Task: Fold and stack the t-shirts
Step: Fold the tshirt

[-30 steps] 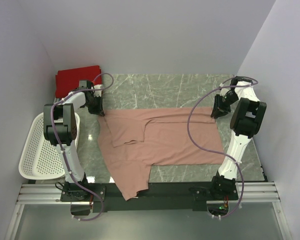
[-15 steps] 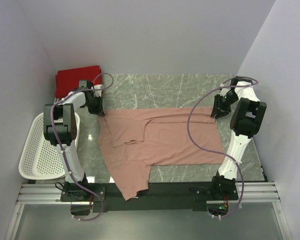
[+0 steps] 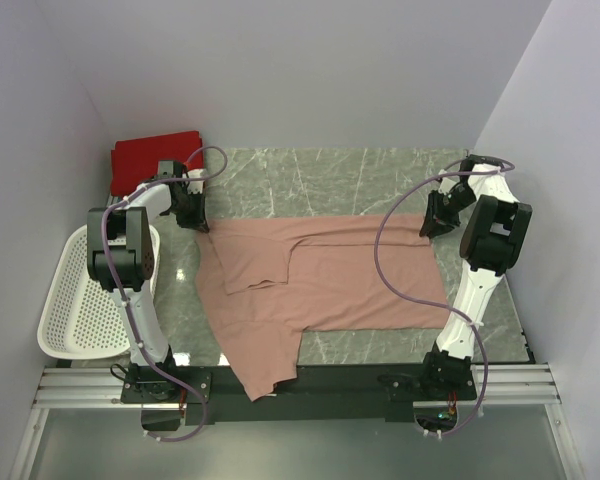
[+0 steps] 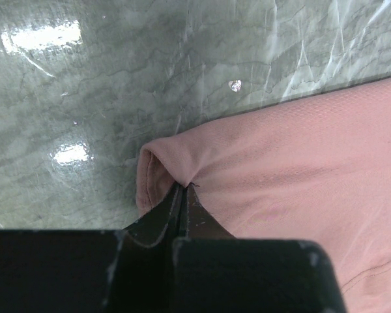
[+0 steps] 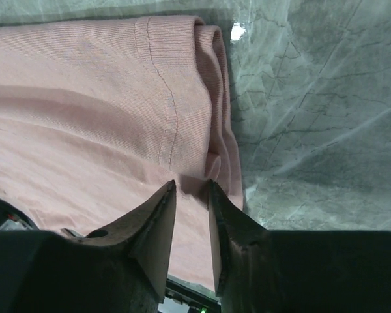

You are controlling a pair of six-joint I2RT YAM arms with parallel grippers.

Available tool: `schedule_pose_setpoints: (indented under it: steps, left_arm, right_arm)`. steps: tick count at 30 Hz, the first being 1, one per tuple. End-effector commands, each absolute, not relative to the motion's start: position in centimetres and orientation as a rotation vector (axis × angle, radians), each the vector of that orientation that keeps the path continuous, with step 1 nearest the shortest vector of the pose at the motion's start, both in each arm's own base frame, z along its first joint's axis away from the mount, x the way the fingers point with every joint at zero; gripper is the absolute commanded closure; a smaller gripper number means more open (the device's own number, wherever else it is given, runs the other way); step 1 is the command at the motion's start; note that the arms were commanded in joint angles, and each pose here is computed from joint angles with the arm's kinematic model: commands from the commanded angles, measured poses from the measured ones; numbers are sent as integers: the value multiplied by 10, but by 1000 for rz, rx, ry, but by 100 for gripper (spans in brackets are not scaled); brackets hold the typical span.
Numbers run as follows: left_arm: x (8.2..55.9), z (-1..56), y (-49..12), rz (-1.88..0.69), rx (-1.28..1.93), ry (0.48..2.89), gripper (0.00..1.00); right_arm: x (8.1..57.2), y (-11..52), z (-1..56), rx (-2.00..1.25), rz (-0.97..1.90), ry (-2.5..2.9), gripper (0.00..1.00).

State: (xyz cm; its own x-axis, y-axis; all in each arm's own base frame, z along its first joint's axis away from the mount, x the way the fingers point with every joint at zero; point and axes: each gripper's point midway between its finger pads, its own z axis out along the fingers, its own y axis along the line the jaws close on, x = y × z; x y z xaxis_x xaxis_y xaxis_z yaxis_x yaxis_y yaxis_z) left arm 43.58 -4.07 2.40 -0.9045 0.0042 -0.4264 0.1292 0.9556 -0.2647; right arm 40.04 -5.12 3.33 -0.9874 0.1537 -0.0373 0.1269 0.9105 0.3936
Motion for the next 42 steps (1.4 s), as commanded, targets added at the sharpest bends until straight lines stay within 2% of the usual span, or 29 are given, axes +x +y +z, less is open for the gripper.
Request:
schedule_pose_setpoints:
  steps: [1,4,5,7,19,28,32,36,39,42]
  left_arm:
    - [431,11,-36,-393,85,2708,99]
    - [431,11,-36,-389,84,2707,99]
    - [431,12,-35,-385,83,2707,99]
    - [431,11,-35,-382,87,2709,99]
    - [423,2,-23,-307,60,2751,100]
    - [429,3,-9,-249,16,2740,100]
    - [443,39,-32,-406,126,2608,99]
    - [448,105,-78,-484,378,2378,73]
    - [439,133,-128,-507,599,2283,68]
    - [421,131,-187,-544,811,2265,68]
  right_arm:
    - [402,-46,35,216,641,2999,67]
    - [399,-46,36,210,639,3004,84]
    - [398,-48,36,209,628,3008,95]
    - [396,-49,39,196,613,3010,100]
    - [368,-59,45,70,490,3042,100]
    - [384,-78,45,78,375,2997,100]
    - [383,-70,41,75,430,3012,100]
    - [377,-64,32,70,454,3034,100]
    - [375,-63,27,76,450,3042,100]
    - [374,-64,25,78,446,3044,100]
